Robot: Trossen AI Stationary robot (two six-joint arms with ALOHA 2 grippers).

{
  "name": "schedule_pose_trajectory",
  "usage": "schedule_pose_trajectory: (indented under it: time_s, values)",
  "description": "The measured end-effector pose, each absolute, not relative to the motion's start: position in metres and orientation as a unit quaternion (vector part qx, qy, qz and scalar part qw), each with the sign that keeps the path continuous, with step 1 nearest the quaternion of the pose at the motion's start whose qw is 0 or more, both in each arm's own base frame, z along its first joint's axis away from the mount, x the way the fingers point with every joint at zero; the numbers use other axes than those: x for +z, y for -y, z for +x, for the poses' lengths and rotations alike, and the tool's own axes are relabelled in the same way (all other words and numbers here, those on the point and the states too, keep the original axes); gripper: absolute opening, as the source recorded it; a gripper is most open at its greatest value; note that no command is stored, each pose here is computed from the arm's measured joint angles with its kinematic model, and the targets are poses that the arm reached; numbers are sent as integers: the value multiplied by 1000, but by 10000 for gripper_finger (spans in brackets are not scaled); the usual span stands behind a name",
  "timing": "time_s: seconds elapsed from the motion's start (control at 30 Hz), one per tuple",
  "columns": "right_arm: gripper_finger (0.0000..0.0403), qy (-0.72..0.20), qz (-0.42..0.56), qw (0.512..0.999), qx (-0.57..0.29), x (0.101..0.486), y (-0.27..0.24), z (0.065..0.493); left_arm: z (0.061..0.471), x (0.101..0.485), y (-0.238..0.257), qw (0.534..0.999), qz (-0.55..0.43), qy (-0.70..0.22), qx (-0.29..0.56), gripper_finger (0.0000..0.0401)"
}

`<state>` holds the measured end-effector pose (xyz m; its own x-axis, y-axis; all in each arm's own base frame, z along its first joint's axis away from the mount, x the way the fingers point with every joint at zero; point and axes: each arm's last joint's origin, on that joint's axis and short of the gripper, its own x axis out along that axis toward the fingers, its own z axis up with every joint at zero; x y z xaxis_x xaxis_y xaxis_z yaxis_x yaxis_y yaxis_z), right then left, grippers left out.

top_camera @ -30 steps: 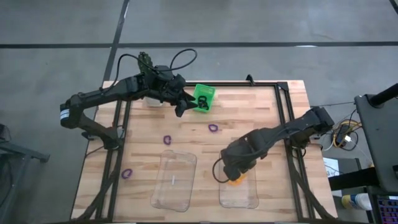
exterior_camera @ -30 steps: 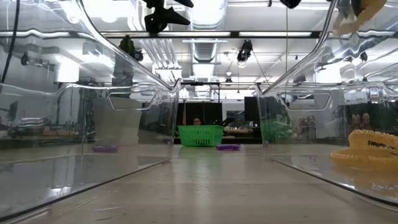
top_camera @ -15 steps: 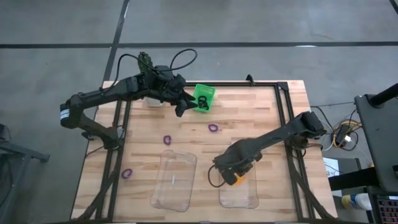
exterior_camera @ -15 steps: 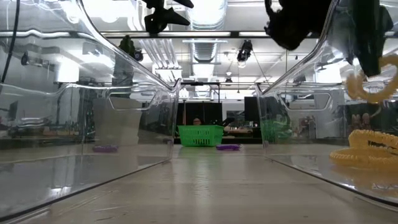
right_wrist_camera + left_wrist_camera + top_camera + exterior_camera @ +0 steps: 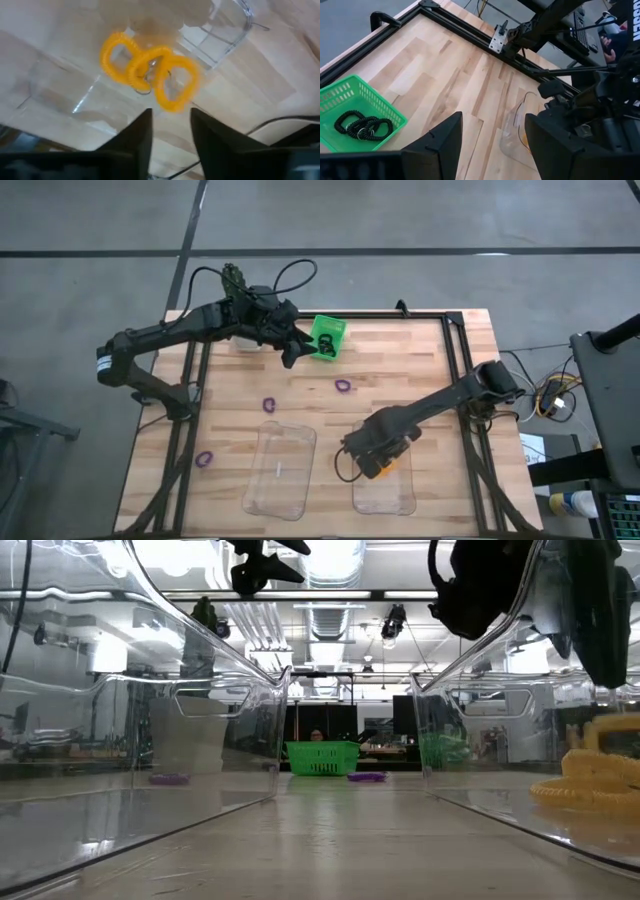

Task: Sort spring keychains
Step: Put the middle violet spring keychain into the left transparent bin

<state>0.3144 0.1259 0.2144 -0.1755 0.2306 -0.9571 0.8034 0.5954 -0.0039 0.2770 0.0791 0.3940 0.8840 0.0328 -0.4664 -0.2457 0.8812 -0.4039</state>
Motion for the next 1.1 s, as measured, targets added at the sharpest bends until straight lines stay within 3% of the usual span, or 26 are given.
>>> schedule_pose_trajectory:
  time_s: [0.13,0.3,0.8,1.1]
  values:
    - [186,-723,371,523,-255,219,-127,313,277,394,-79,944,-226,-230,72,207]
    - [217,-714,387,536,-229,238,-128,315,277,394,-79,946,-218,-231,70,207]
    - [202,-639,425,619,-164,309,-79,320,258,378,-77,926,-128,-349,65,207]
    - [200,-537,417,715,-164,316,-27,345,248,358,-75,889,-137,-430,82,207]
